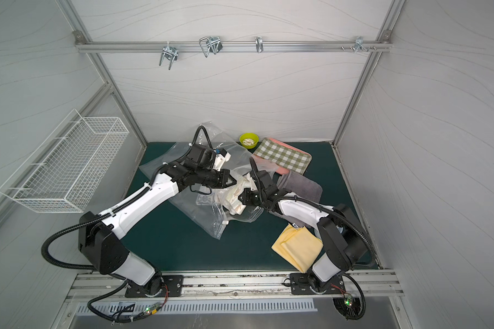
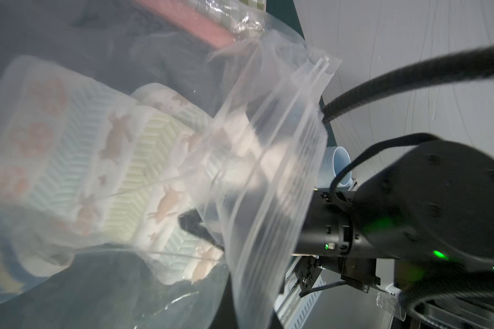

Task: Place the folded towel into the vacuum bag
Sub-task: Place the towel in the vacuum bag.

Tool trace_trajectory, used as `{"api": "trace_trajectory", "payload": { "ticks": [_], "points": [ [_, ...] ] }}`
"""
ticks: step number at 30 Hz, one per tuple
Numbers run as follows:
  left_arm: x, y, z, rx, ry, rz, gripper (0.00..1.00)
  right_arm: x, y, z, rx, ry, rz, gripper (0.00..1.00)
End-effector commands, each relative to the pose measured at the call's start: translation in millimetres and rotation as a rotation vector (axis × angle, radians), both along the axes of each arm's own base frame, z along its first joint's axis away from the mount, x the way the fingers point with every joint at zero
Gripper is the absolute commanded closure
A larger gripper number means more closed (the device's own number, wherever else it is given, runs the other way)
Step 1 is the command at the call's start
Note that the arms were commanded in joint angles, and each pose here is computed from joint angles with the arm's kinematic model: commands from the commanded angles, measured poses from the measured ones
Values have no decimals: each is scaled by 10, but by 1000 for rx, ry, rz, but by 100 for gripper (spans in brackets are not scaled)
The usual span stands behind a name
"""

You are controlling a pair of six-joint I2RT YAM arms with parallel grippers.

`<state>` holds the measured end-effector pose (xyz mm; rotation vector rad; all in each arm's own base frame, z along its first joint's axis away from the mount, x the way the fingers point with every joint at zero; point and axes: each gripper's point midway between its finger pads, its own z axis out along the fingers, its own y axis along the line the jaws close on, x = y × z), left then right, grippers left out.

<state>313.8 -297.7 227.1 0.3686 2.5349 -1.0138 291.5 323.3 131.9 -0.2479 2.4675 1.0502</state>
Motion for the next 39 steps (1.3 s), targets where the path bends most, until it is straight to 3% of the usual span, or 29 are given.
{"api": "trace_trajectory", "payload": {
  "ticks": [1,4,10,15,21,29,32,36,39],
  "points": [
    [3,-128,-43,-31,4,-30,100,126,90,216,56,-58,-25,46],
    [31,-113,-161,-13,24,-2,100,142,-132,178,-39,-78,-86,36],
    [99,-31,-518,66,89,71,100,-40,-595,193,-189,-103,-117,35],
    [120,-6,-649,100,109,85,100,-164,-1006,216,-176,-99,-189,36],
    [128,-22,-622,93,103,78,100,-150,-1541,-10,-158,-2,-369,39],
    [102,-15,-584,85,97,73,100,86,-1536,-231,-120,29,-356,43],
    [88,-10,-575,85,96,71,100,171,-1494,-309,-126,41,-350,48],
    [100,-3,-527,82,82,74,100,276,-1470,-419,-143,46,-349,66],
    [99,1,-475,76,68,71,100,344,-1440,-479,-147,46,-340,73]
  ]
}}
